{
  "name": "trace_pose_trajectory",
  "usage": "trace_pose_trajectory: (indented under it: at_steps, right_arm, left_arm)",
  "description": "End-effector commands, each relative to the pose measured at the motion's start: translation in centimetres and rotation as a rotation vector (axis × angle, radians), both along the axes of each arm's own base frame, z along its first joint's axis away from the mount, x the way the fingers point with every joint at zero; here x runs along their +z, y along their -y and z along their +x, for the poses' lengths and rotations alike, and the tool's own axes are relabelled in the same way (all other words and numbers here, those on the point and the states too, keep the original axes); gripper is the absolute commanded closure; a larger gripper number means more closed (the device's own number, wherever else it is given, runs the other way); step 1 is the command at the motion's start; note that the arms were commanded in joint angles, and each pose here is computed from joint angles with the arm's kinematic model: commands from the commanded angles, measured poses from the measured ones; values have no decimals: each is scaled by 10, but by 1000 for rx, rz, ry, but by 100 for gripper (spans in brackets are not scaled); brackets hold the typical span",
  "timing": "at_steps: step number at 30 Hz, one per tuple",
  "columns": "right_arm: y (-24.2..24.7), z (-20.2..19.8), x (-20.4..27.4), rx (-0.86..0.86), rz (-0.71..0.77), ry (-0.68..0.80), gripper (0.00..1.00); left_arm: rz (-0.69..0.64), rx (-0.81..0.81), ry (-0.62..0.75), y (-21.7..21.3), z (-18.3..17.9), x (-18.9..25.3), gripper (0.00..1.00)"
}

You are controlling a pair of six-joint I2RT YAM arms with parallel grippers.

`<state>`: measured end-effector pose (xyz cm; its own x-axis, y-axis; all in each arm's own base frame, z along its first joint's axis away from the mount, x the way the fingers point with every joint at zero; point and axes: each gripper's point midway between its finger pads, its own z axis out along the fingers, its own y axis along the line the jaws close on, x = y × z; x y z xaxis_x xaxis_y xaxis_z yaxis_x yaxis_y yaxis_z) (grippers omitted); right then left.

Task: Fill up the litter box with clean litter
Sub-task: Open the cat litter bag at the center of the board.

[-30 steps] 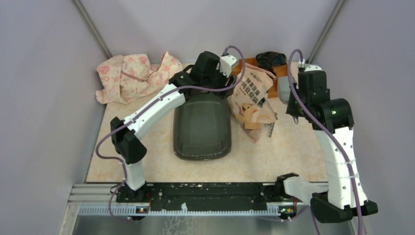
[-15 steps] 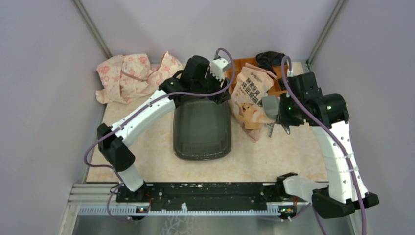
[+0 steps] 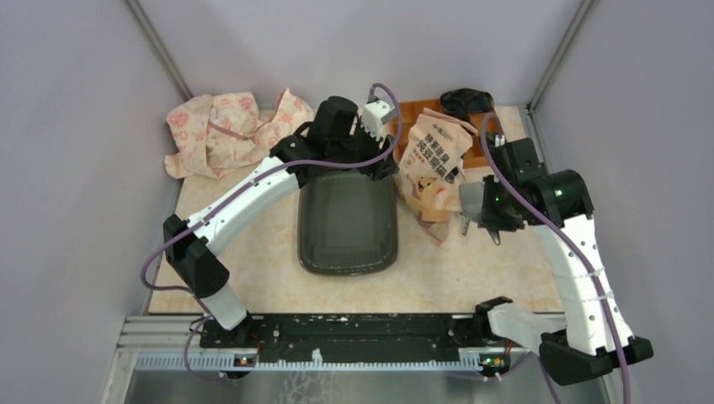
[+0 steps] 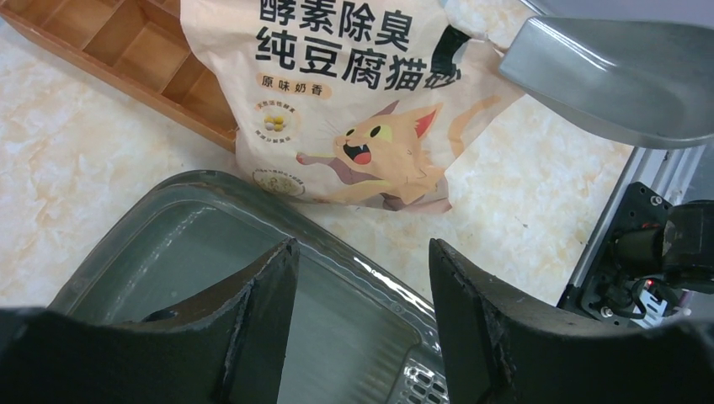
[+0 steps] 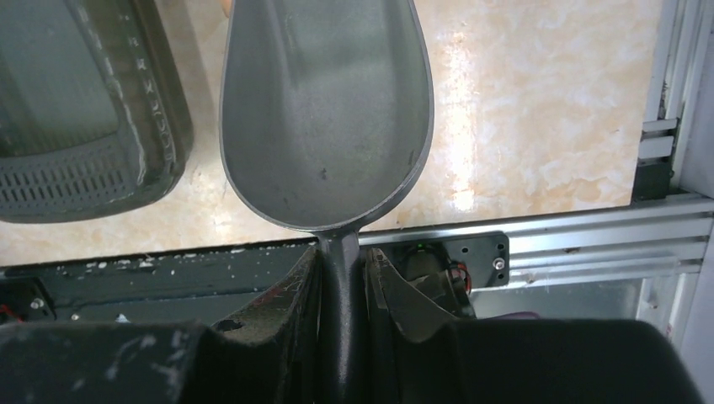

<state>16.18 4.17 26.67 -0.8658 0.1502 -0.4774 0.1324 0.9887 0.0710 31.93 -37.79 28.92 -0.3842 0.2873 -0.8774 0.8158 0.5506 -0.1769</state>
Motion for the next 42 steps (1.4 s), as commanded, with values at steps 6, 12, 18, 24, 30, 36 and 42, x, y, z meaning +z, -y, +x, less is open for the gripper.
trace_pose_trajectory:
  at_steps: [6,12,18,24,30,36,42]
  right_arm:
    - [22,33,28,-63,-134,128,100]
    - [33,46,47,-46,-216,196,100]
    - [10,57,29,53,-229,135,100]
    - [-1,61,10,73,-224,62,100]
    - [8,64,26,32,-254,91,100]
    - [20,63,35,-9,-236,119,100]
    - [21,65,31,-1,-220,101,100]
  left_arm:
    - [-30,-4,11,1,1,9,35]
    - [-19,-8,-2,5,4,1,35]
    - [-9,-8,-15,6,6,-5,36]
    - [2,-5,-18,5,7,-8,36]
    - [4,-3,-17,3,7,-8,35]
    - [4,-9,-23,5,7,-9,36]
    - [5,-10,-22,5,7,-9,36]
